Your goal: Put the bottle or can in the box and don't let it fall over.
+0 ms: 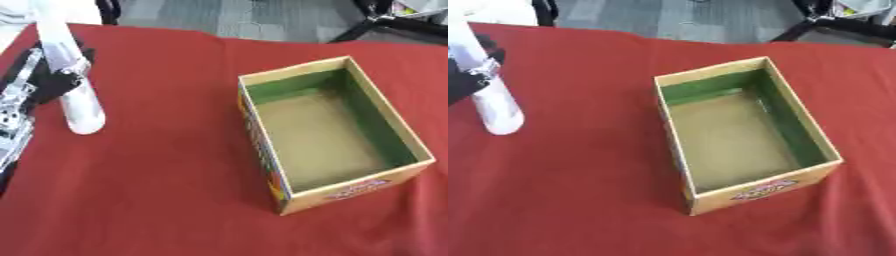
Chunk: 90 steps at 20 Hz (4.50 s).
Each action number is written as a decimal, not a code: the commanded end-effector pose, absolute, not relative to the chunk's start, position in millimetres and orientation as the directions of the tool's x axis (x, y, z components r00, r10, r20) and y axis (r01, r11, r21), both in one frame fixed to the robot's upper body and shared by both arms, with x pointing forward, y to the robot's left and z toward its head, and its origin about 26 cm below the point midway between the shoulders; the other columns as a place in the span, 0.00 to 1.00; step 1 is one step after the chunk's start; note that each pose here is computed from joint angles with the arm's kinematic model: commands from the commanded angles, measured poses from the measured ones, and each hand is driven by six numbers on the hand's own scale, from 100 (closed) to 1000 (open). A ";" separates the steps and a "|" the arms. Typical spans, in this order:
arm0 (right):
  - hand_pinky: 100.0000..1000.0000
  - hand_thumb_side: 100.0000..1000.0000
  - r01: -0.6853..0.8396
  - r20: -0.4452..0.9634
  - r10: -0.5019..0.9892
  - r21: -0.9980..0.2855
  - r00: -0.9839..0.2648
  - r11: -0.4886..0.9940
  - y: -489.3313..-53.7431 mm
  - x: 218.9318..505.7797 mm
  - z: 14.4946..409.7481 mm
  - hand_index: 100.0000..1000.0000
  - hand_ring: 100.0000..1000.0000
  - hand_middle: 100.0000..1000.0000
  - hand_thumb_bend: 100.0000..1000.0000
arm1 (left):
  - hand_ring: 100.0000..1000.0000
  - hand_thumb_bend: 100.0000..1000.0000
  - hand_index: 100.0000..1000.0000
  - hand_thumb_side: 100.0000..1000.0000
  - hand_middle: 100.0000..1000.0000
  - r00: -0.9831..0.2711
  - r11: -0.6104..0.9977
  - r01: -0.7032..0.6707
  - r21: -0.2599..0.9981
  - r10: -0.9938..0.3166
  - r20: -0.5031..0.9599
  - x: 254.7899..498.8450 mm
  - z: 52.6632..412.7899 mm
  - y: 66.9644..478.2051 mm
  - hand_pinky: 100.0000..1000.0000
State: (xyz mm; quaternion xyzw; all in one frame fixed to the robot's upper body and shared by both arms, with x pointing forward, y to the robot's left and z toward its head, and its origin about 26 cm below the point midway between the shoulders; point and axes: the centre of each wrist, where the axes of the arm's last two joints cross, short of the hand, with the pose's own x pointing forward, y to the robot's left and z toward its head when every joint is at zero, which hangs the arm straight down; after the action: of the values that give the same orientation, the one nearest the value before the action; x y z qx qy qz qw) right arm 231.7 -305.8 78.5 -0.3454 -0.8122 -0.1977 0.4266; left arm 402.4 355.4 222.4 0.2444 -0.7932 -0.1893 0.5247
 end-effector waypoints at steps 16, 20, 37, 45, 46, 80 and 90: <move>0.55 0.79 0.731 0.824 0.392 0.038 -0.408 0.681 -304.8 231.8 83.8 0.75 0.64 0.74 0.00 | 1.00 0.12 0.73 0.46 0.89 -0.271 0.836 -0.147 0.529 -0.549 0.791 402.8 205.5 364.6 0.72; 0.55 0.79 0.732 0.825 0.391 0.040 -0.409 0.681 -304.6 232.1 84.1 0.75 0.64 0.74 0.00 | 1.00 0.12 0.72 0.48 0.89 -0.259 0.838 -0.142 0.527 -0.546 0.797 403.2 201.4 366.3 0.77; 0.55 0.79 0.733 0.828 0.385 0.045 -0.408 0.679 -304.2 232.8 84.6 0.75 0.64 0.74 0.00 | 1.00 0.11 0.66 0.48 0.90 -0.224 0.835 -0.107 0.539 -0.549 0.805 404.6 184.2 370.2 1.00; 0.55 0.79 0.732 0.830 0.380 0.048 -0.408 0.680 -304.4 232.6 84.5 0.75 0.64 0.74 0.00 | 1.00 0.00 0.60 0.26 0.79 -0.213 0.808 -0.120 0.578 -0.589 0.780 404.6 183.4 370.1 1.00; 0.55 0.79 0.732 0.830 0.380 0.048 -0.408 0.680 -304.4 232.6 84.5 0.75 0.64 0.74 0.00 | 1.00 0.00 0.60 0.26 0.79 -0.212 0.807 -0.120 0.578 -0.590 0.779 404.7 183.4 370.1 1.00; 0.53 0.79 0.736 0.833 0.367 0.069 -0.413 0.673 -310.3 230.0 84.3 0.74 0.62 0.73 0.00 | 1.00 0.00 0.02 0.53 0.21 -0.471 0.825 -0.272 0.496 -0.564 0.679 391.1 250.5 332.0 1.00; 0.53 0.78 0.709 0.824 0.368 0.056 -0.431 0.703 -314.9 231.1 88.7 0.74 0.62 0.73 0.00 | 1.00 0.00 0.02 0.53 0.22 -0.704 0.895 -0.005 0.446 -0.320 0.634 376.9 303.5 242.0 1.00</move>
State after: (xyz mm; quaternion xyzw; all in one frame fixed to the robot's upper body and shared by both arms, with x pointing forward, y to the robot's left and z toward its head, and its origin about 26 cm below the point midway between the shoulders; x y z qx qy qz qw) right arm 231.7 -311.6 81.5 -0.3303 -0.8130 -0.2125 0.4299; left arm 383.4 251.7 291.1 0.1089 -0.8912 -0.2000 0.3924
